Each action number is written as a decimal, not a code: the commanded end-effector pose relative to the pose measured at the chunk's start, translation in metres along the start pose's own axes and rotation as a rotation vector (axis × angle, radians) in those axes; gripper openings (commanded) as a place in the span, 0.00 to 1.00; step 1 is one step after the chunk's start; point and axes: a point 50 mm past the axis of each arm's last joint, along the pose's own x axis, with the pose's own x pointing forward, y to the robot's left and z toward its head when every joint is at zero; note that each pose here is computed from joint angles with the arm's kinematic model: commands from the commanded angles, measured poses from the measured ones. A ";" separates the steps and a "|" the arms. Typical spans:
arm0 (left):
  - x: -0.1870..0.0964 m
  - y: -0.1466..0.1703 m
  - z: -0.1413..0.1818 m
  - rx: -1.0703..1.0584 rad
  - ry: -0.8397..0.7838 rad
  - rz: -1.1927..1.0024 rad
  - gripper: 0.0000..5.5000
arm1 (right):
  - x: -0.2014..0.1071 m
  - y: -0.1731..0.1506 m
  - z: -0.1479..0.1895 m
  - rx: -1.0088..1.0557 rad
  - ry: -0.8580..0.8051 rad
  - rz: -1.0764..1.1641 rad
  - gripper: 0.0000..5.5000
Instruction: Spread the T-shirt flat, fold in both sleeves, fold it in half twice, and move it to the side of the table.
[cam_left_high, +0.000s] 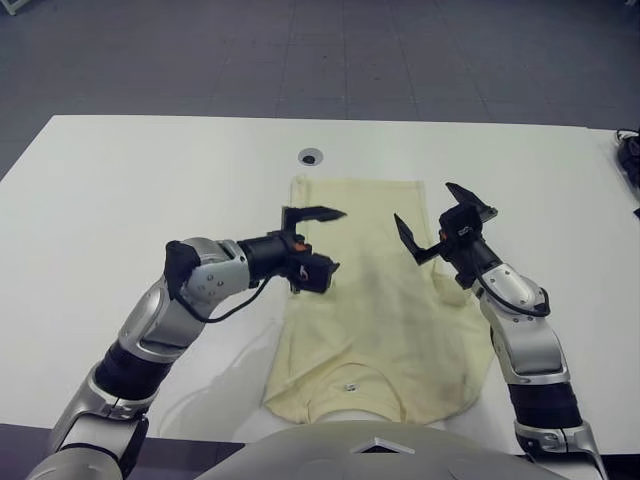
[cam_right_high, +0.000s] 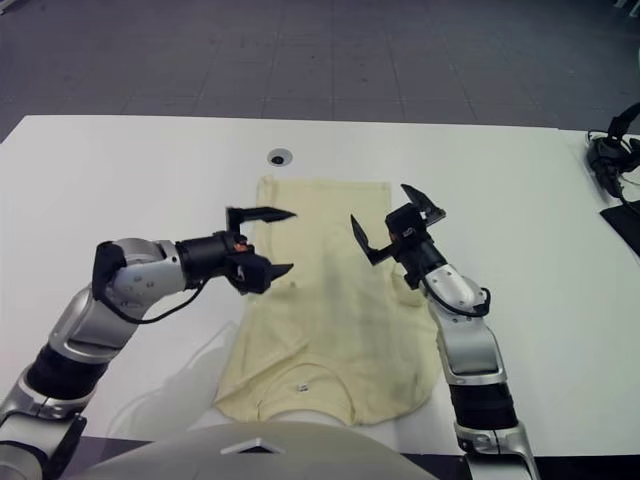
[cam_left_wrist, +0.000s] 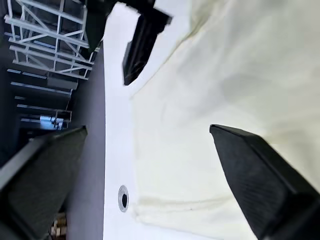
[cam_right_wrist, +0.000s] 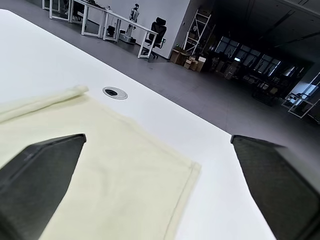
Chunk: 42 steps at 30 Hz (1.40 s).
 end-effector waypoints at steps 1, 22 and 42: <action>-0.006 0.008 -0.021 -0.298 0.024 0.293 0.98 | -0.027 -0.034 0.002 -0.117 0.059 0.032 0.98; -0.017 0.009 -0.012 -0.665 0.037 0.830 0.98 | -0.162 -0.096 -0.037 -0.315 0.646 0.732 0.98; -0.014 0.016 0.001 -0.572 0.020 0.802 0.98 | -0.141 -0.062 -0.065 -0.366 0.640 0.824 0.49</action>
